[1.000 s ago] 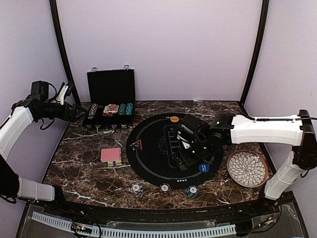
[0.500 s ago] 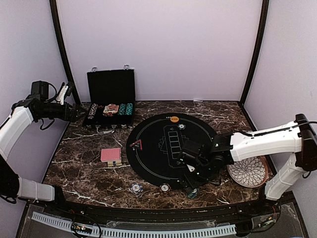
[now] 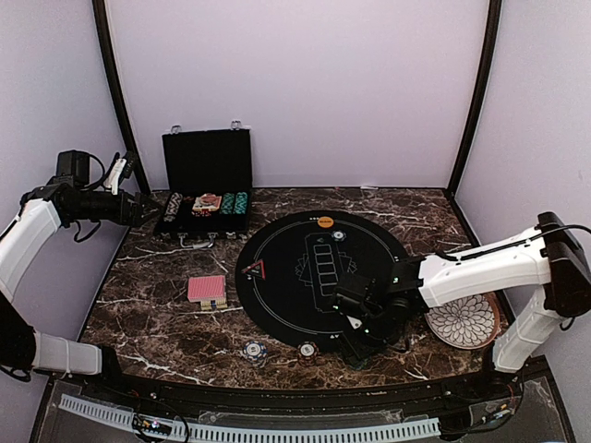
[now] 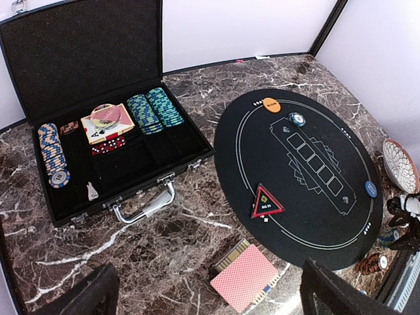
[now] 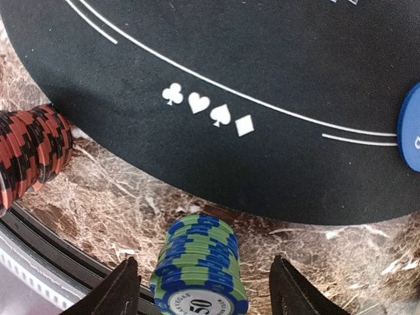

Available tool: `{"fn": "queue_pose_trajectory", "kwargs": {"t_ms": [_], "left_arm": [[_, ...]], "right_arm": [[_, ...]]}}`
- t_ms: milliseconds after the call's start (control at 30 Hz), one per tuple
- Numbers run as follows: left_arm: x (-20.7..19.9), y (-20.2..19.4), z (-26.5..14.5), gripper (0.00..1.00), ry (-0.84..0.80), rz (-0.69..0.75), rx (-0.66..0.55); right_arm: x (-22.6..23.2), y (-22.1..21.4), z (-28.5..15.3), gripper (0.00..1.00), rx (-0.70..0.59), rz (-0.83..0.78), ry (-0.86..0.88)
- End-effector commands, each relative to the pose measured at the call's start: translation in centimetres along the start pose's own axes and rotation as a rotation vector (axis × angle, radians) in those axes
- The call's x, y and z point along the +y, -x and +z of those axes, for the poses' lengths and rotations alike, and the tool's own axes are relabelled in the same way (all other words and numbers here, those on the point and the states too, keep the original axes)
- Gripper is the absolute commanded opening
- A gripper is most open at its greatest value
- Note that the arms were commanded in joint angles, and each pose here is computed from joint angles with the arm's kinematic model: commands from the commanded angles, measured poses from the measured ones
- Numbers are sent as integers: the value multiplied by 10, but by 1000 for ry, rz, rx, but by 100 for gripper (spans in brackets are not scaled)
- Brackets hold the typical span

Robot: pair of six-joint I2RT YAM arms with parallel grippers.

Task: Distribute texas hold em gaming equipment

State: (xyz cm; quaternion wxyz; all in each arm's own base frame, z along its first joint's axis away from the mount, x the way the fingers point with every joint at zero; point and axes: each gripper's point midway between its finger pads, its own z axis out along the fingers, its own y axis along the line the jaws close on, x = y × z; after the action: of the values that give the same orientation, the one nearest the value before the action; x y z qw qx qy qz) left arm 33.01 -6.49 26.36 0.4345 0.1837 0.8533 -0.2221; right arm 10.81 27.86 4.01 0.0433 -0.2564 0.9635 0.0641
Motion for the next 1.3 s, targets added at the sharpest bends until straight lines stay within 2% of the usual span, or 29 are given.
{"fn": "queue_pose_trajectory", "kwargs": {"t_ms": [0,233,567,700,1033,1267], "left_arm": [[-5,11,-10,99,2,28,-30],[-4,12,-11,99,6,31,-30],[-3,12,-9,99,8,29,-27],[-3,11,-10,99,6,30,-27],[-4,11,-9,99,1,31,-26],[-5,9,-9,99,0,30,-23]], "right_arm": [[4,-2,5,66,7,-11,10],[4,-3,4,53,11,-10,6],[6,1,-10,27,1,-16,-3],[6,7,-22,21,-12,-26,-25],[16,40,-62,19,-66,-77,-64],[28,104,-71,19,-154,-106,-57]]}}
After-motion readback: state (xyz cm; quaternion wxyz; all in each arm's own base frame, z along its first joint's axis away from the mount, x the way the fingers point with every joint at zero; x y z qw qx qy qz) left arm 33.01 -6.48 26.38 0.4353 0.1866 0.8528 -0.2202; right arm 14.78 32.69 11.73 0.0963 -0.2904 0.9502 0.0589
